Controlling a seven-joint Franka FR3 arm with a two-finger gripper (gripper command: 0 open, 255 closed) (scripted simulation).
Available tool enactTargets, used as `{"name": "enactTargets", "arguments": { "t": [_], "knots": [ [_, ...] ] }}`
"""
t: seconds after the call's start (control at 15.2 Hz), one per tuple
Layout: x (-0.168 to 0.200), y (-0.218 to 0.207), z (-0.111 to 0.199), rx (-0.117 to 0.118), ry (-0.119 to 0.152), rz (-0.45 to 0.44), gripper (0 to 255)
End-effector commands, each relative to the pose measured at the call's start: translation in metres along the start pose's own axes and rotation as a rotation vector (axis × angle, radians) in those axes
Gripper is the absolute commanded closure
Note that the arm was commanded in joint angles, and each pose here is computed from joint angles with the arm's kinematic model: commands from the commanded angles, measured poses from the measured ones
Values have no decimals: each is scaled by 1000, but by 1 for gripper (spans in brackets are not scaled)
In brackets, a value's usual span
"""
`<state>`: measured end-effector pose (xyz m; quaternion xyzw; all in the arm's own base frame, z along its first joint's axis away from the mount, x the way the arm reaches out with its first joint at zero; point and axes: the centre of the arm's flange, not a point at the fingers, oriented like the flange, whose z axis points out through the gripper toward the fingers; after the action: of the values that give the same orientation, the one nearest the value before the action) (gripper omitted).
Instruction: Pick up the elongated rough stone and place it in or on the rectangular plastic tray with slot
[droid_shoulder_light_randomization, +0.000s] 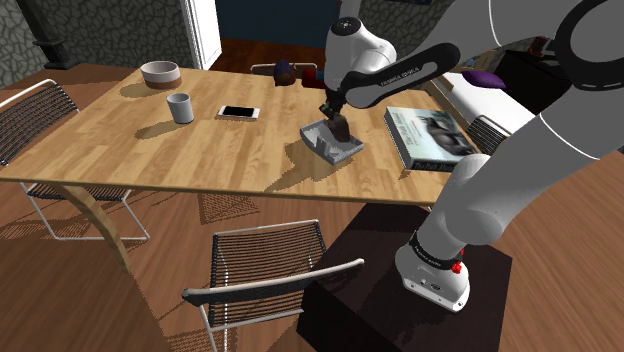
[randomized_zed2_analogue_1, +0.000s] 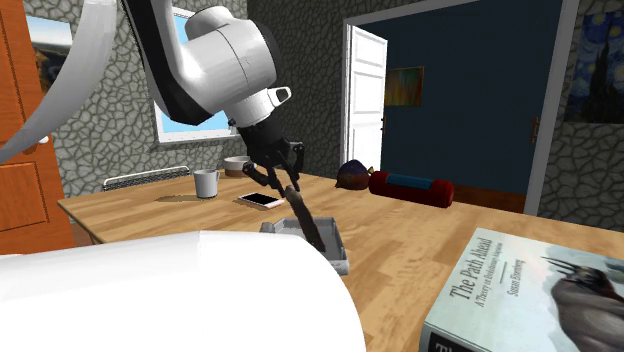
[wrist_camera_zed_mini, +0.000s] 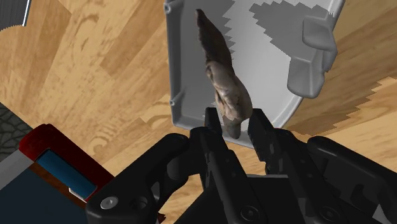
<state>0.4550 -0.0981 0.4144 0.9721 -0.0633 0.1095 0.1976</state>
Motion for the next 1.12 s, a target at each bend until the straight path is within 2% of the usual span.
{"name": "enactTargets", "arguments": {
  "t": [0.0,0.26,0.33,0.66,0.92,1.06],
  "knots": [
    [0,0,0,0,0,0,255],
    [0,0,0,0,0,0,255],
    [0,0,0,0,0,0,0],
    [0,0,0,0,0,0,0],
    [0,0,-50,0,0,0,0],
    [0,0,-50,0,0,0,0]
  ]
}}
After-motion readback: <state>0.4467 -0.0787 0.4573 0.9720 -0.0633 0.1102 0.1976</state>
